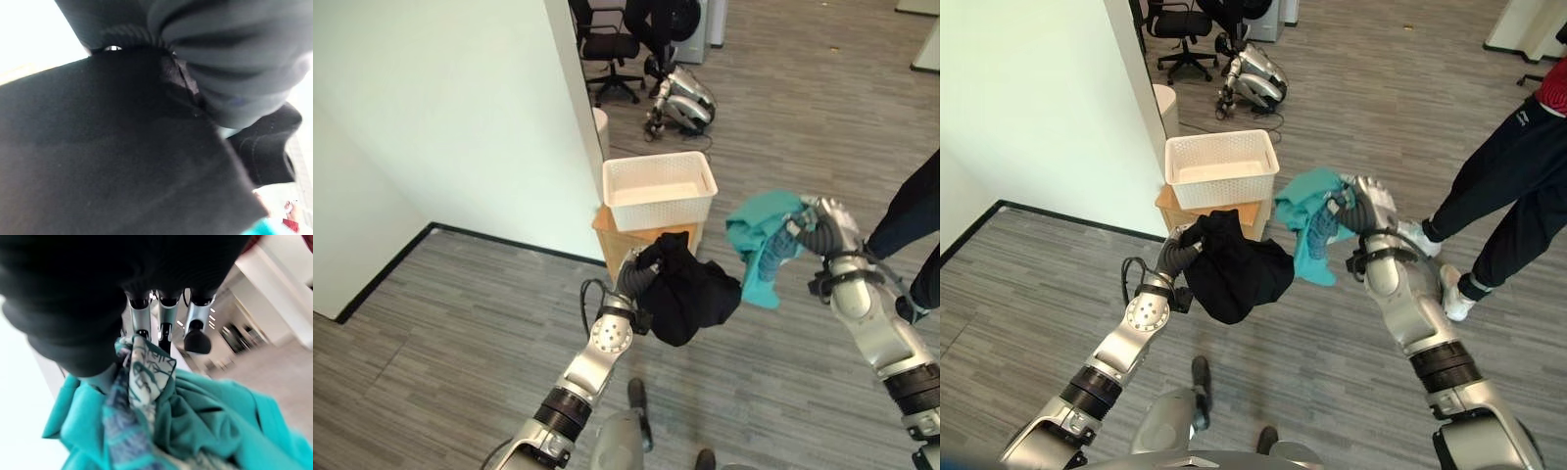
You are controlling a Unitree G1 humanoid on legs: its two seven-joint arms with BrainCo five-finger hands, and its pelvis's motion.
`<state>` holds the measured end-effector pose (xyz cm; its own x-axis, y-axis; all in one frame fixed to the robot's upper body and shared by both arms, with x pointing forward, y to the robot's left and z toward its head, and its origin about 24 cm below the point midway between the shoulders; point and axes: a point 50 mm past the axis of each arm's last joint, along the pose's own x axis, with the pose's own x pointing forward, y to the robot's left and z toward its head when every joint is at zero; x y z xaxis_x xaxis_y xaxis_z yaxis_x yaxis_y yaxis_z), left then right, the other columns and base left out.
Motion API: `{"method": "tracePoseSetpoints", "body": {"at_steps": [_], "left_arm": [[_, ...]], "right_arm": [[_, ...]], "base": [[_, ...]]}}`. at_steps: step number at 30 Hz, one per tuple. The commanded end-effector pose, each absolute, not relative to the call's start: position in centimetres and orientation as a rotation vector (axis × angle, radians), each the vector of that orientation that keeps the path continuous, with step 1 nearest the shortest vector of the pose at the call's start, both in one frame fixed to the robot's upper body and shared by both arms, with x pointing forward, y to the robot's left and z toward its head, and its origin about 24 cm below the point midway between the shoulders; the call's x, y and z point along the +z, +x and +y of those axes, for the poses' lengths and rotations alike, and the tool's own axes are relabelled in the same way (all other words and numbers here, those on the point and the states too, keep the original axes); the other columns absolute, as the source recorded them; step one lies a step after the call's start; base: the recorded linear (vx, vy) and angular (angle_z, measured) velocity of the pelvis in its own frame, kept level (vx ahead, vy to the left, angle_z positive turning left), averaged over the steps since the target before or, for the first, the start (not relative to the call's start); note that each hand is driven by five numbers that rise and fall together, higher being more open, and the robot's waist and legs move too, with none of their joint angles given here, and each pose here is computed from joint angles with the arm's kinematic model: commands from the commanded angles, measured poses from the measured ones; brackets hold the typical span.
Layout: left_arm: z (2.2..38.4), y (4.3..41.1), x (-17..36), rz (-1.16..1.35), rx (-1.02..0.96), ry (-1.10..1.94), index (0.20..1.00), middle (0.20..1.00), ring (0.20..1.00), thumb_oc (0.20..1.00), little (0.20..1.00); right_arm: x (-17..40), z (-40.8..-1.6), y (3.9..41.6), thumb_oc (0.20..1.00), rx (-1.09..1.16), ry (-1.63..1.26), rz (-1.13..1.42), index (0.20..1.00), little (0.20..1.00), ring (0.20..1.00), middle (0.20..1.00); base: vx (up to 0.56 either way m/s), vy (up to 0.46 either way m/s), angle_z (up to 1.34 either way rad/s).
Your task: Pick up bed clothes into laundry basket.
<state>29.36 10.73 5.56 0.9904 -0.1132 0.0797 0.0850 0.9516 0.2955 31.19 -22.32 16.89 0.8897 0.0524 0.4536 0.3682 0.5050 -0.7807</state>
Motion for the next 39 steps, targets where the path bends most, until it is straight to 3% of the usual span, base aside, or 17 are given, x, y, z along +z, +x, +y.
{"method": "tracePoseSetpoints", "body": {"at_steps": [1,11,16,25,39], "left_arm": [[8.9,29.6,9.5,-0.280,-0.168,0.198,0.200,0.200,0.200,0.200,0.200],[8.8,30.4,9.5,-0.271,-0.180,0.228,0.200,0.200,0.200,0.200,0.200],[8.2,29.8,8.9,-0.261,-0.239,0.225,0.200,0.200,0.200,0.200,0.200],[8.3,28.6,6.0,-0.145,-0.275,0.221,0.200,0.200,0.200,0.200,0.200],[7.3,28.7,5.1,-0.090,-0.284,0.174,0.200,0.200,0.200,0.200,0.200]], "right_arm": [[28.2,-21.0,31.4,0.200,-0.394,-0.989,-0.883,0.200,0.200,0.200,0.200],[33.8,-21.4,31.5,0.200,-0.557,-1.047,-0.973,0.200,0.200,0.200,0.200],[34.7,-23.9,32.4,0.200,-0.597,-1.196,-0.837,0.200,0.200,0.200,0.200],[33.4,-24.6,36.0,0.200,-0.582,-1.313,-0.616,0.200,0.200,0.200,0.200],[37.2,-21.2,36.2,0.200,-0.624,-1.194,-0.767,0.200,0.200,0.200,0.200]], "base": [[0.27,-0.024,0.24],[0.26,-0.076,0.29],[0.23,-0.342,0.92],[0.12,-0.134,0.32],[-0.04,-0.008,0.16]]}}
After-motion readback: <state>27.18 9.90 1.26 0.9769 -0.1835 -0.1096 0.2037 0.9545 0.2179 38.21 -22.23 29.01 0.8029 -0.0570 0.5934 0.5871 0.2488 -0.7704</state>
